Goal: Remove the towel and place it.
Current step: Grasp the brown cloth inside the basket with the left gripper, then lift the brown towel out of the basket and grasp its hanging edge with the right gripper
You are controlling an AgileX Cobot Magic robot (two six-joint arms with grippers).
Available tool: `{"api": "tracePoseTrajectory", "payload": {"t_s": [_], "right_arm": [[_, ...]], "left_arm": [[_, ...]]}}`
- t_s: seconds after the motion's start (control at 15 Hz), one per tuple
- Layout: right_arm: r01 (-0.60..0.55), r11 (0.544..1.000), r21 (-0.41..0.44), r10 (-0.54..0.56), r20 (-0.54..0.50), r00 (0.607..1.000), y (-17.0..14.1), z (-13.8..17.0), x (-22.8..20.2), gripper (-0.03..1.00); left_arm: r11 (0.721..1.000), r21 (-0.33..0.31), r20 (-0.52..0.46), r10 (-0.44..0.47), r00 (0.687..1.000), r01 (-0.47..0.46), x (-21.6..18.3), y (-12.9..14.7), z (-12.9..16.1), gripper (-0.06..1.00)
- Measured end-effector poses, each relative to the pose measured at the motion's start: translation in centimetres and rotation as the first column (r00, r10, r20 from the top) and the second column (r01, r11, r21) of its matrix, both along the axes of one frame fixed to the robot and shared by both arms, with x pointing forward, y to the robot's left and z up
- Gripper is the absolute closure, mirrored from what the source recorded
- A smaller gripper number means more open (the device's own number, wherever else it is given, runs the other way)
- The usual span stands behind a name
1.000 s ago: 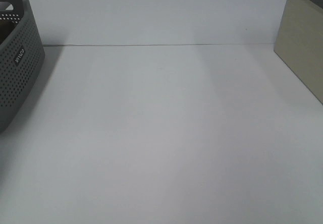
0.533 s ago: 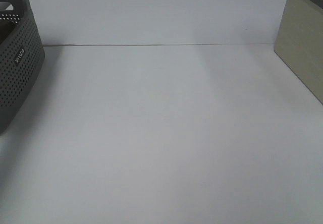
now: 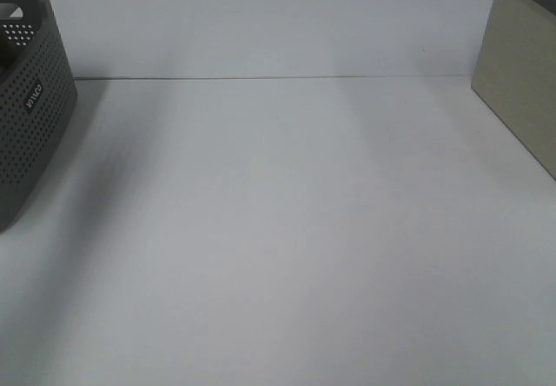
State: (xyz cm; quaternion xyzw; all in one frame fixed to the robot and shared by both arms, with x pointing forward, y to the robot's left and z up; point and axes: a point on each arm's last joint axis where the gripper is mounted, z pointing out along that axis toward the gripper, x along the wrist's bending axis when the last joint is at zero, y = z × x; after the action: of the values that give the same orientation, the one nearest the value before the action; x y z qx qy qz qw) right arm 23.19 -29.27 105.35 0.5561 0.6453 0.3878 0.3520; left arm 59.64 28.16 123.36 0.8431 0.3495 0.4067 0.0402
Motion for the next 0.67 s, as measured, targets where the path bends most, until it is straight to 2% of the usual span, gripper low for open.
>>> {"api": "tracePoseTrajectory", "payload": {"t_s": [0.07,0.2,0.33,0.67], "right_arm": [[0.0,1.0,0.0,0.0,0.0,1.0,0.0,0.0,0.0,0.2],[0.0,1.0,0.0,0.0,0.0,1.0,0.0,0.0,0.0,0.2],[-0.001,1.0,0.001,0.001,0.0,1.0,0.0,0.0,0.0,0.2],[-0.019,1.0,0.001,0.019,-0.015,1.0,0.2,0.1,0.3,0.2]], "left_arm": [[0.999,0.006,0.047,-0.036,0.998,0.036,-1.6,-1.4,1.6,0.94],[0.997,-0.002,0.1,-0.079,0.992,0.08,-3.6,-2.8,3.2,0.94],[0.992,0.019,0.145,-0.127,0.981,0.126,-5.3,-4.2,4.6,0.94],[0.978,0.055,0.219,-0.21,0.953,0.203,-8.0,-8.0,6.2,0.94]]}}
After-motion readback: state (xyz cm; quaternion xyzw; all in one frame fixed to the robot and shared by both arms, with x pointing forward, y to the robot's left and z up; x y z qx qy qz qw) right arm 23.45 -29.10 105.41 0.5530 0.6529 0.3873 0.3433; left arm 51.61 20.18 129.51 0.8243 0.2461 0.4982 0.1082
